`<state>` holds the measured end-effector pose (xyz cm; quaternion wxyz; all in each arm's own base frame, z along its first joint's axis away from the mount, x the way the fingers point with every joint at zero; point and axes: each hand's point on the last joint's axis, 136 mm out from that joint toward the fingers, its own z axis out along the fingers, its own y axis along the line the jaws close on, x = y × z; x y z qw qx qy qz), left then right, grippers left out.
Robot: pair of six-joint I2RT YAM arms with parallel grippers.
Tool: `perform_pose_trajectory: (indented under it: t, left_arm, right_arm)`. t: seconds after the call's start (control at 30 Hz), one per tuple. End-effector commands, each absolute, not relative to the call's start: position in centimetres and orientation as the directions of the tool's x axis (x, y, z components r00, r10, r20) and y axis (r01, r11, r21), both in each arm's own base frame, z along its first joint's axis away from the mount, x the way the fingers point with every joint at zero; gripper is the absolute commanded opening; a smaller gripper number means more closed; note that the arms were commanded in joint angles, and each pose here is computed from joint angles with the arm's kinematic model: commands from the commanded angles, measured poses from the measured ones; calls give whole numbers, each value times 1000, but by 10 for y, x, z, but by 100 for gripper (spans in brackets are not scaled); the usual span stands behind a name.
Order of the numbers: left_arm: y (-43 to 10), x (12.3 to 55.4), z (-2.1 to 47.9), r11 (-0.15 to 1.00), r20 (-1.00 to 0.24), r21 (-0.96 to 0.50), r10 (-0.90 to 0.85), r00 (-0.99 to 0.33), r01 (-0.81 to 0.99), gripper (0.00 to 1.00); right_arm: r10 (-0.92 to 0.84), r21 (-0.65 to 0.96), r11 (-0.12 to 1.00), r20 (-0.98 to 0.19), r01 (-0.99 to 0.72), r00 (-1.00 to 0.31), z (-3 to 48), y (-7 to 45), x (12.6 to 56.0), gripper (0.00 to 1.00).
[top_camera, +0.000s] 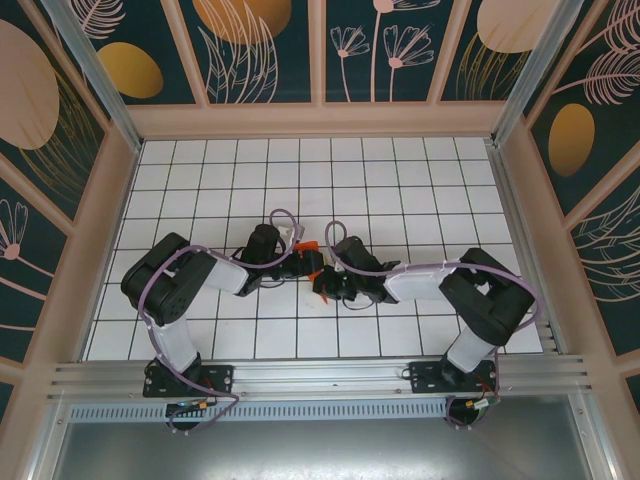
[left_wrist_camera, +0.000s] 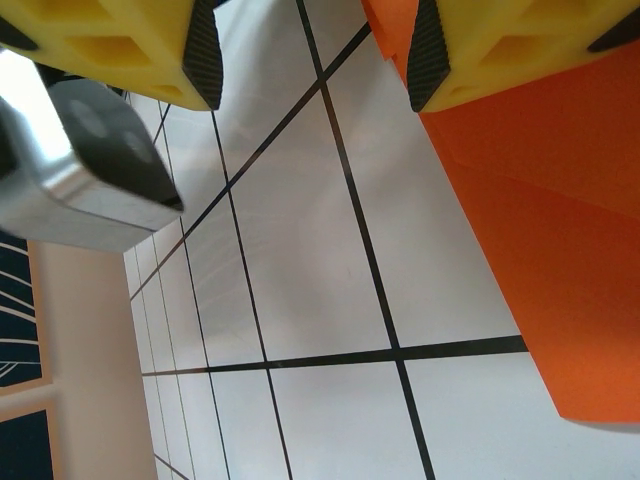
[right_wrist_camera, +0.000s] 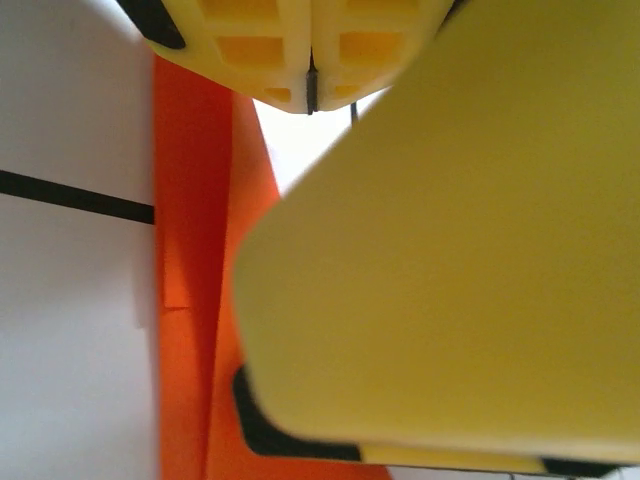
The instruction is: Fold a paper plane with a square sheet of paper (pick it up from the middle)
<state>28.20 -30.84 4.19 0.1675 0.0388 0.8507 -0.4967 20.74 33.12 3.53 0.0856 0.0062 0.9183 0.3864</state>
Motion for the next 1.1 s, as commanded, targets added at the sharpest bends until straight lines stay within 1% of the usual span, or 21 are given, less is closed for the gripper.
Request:
perform_pose_trajectory:
  t: [0.0,0.5,0.8,0.97,1.07]
  left_arm:
    - [-291,266,-6,616,-222,-777,-75,-972,130,54]
    - [-292,266,-9,622,-218,-772,-66,-974,131,54]
    - [-290,266,-13,634,-212,-764,-69,-975,121,54]
    - [-288,265,-16,642,-203,-759,-77,-976,107,53]
    - [-288,265,-17,642,-202,-759,-76,-977,107,53]
  right_arm:
    - [75,707,705,-160,-62,-984,34,332,211,6]
    - [134,697,715,-73,45,-988,0,298,193,6]
    - [141,709,701,-38,73,-989,-2,289,179,6]
    - [117,679,730,-18,74,-993,-8,281,168,6]
    - [127,659,748,-29,76,-992,-9,273,167,6]
